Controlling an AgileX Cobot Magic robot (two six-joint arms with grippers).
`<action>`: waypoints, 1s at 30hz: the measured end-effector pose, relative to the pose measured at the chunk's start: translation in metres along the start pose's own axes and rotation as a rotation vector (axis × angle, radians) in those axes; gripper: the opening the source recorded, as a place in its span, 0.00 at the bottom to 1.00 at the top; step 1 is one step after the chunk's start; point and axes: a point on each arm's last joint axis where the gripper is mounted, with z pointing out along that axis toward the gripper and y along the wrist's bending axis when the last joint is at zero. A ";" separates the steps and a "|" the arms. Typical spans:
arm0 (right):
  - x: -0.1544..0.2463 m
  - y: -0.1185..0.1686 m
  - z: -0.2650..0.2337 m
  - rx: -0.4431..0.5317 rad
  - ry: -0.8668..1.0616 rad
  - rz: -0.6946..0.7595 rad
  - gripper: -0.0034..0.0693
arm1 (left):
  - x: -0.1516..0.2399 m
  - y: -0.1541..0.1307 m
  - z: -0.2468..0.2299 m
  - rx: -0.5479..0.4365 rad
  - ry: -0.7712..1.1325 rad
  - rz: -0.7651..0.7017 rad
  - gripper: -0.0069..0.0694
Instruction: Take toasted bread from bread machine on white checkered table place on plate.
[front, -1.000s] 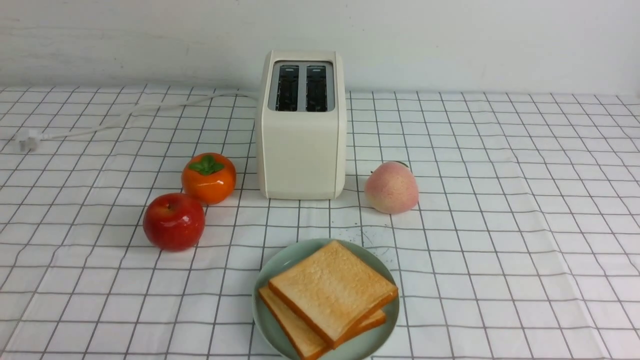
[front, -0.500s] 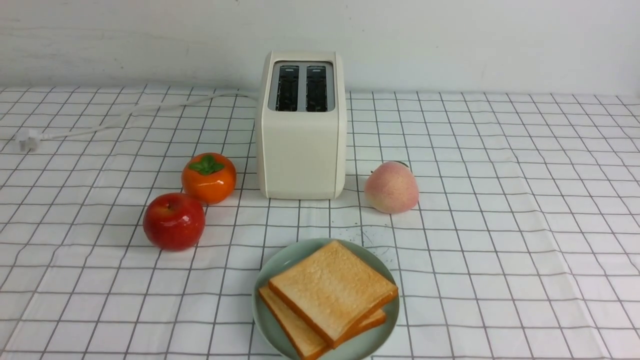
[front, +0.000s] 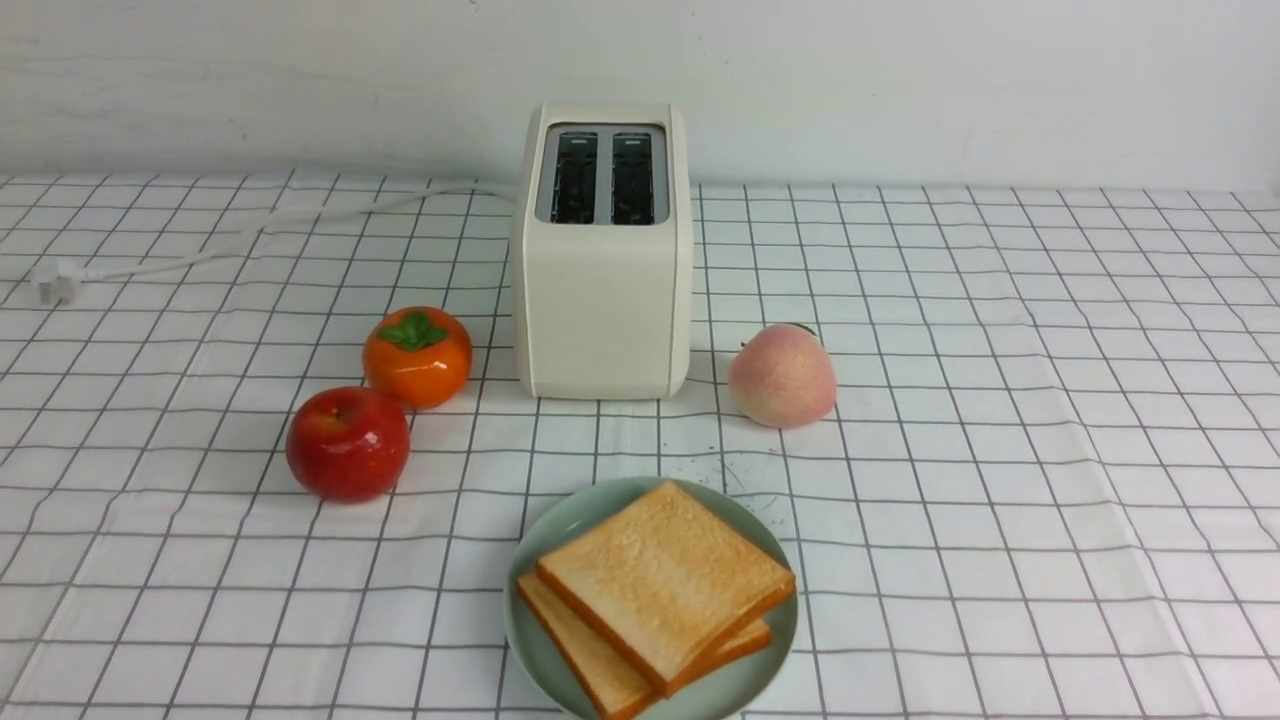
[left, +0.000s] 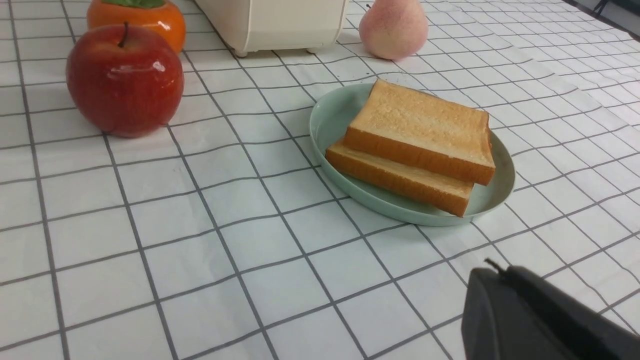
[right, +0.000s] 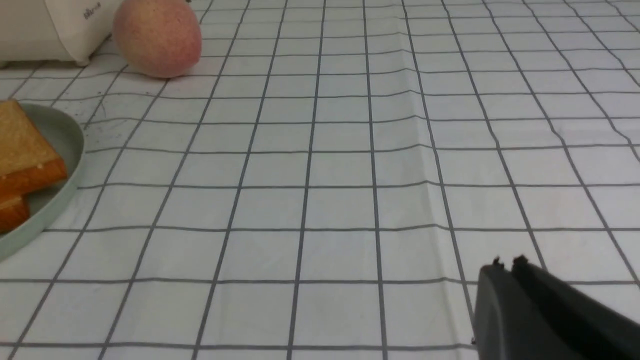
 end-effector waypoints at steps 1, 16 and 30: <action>0.000 0.000 0.000 0.001 0.001 -0.002 0.08 | 0.000 0.000 0.000 0.000 0.001 0.001 0.08; 0.000 0.000 0.000 0.001 0.001 -0.004 0.09 | 0.000 0.000 0.000 0.000 0.001 0.000 0.09; 0.000 0.000 0.000 0.001 0.001 -0.005 0.10 | 0.000 0.000 0.000 -0.002 0.002 0.003 0.09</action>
